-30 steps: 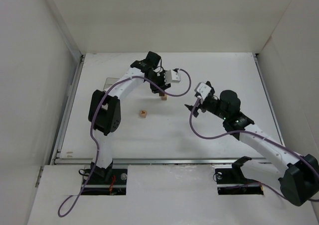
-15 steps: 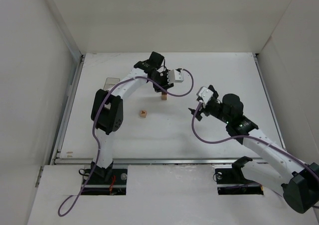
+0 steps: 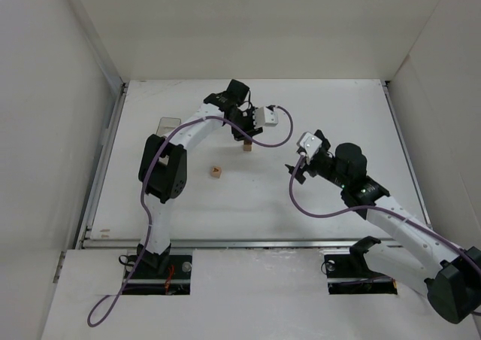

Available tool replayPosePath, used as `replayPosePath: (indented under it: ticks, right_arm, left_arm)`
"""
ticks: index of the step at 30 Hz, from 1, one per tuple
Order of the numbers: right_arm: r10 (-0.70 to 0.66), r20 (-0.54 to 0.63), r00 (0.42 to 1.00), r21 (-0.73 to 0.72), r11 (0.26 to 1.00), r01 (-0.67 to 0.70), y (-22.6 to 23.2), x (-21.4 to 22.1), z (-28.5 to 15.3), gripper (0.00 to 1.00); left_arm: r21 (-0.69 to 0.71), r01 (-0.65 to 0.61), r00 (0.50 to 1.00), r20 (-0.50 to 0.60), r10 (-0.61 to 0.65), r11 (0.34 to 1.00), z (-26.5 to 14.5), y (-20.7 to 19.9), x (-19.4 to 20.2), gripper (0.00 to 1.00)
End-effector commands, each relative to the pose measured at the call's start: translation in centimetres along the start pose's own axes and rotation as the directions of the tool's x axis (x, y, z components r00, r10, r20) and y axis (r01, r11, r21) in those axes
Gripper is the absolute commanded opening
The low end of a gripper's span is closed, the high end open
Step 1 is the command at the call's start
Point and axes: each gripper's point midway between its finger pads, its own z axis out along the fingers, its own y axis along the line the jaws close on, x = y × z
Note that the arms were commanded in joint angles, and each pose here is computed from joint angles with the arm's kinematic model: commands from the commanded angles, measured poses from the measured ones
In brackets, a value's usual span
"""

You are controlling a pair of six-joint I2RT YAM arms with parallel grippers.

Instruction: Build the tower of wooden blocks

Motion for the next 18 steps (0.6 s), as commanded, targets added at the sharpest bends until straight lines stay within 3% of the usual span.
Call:
replayPosePath:
  ticks: [1, 18]
  right_arm:
    - [-0.019, 0.025, 0.999, 0.038, 0.999, 0.018, -0.94, -0.89, -0.30, 1.00]
    - [-0.019, 0.018, 1.000, 0.057, 0.998, 0.018, -1.21, -0.90, -0.75, 1.00]
  left_arm:
    - [-0.006, -0.019, 1.000, 0.009, 0.019, 1.000, -0.62, 0.00, -0.62, 0.00]
    - [0.018, -0.021, 1.000, 0.012, 0.021, 1.000, -0.06, -0.68, -0.19, 0.00]
